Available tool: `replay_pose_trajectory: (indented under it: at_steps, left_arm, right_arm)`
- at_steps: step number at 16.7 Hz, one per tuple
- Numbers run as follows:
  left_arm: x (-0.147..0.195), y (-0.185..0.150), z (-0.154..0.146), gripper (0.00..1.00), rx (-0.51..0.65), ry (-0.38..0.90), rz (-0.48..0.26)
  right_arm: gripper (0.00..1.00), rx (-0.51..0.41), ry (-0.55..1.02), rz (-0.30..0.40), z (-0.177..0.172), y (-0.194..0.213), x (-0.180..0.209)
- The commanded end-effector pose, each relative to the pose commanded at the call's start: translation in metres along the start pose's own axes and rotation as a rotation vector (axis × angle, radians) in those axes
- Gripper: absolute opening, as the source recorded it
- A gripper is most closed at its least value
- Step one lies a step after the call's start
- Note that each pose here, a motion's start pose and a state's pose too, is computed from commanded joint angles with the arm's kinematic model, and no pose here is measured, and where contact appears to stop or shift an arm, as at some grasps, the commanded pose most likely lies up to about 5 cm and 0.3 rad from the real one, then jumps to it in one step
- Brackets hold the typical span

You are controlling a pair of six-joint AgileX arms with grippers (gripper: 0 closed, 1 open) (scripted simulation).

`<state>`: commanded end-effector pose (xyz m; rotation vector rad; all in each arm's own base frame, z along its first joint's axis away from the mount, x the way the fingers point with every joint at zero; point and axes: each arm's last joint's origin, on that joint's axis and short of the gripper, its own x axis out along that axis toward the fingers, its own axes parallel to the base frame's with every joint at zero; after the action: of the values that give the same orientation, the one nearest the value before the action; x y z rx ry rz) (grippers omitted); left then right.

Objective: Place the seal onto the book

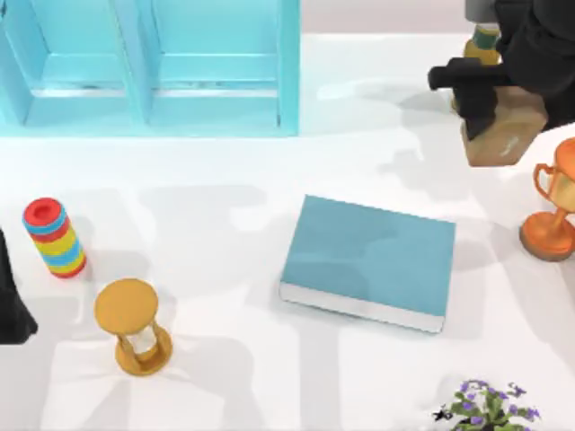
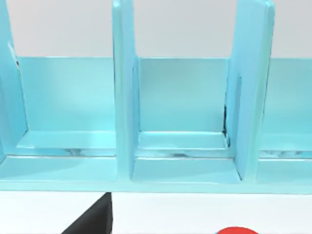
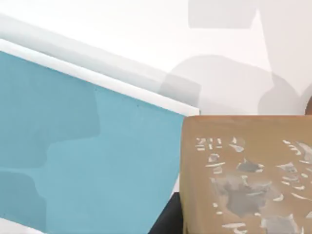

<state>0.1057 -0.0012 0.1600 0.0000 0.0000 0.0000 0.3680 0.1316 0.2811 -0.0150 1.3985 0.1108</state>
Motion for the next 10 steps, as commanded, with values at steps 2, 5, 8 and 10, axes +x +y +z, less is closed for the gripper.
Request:
replay_pose_trajectory:
  at_steps: [2, 5, 8, 10]
  left_arm:
    - [0.000, 0.000, 0.000, 1.00, 0.000, 0.000, 0.000]
    - [0.000, 0.000, 0.000, 1.00, 0.000, 0.000, 0.000]
    - [0.000, 0.000, 0.000, 1.00, 0.000, 0.000, 0.000]
    - [0.000, 0.000, 0.000, 1.00, 0.000, 0.000, 0.000]
  right_arm:
    - [0.00, -0.004, 0.029, 0.009, -0.002, 0.046, 0.023]
    - [0.00, 0.030, 0.101, -0.014, -0.014, 0.094, 0.056]
    - [0.00, 0.085, 0.158, -0.055, -0.021, 0.109, 0.077]
    - [0.00, 0.096, 0.167, -0.064, -0.021, 0.110, 0.080]
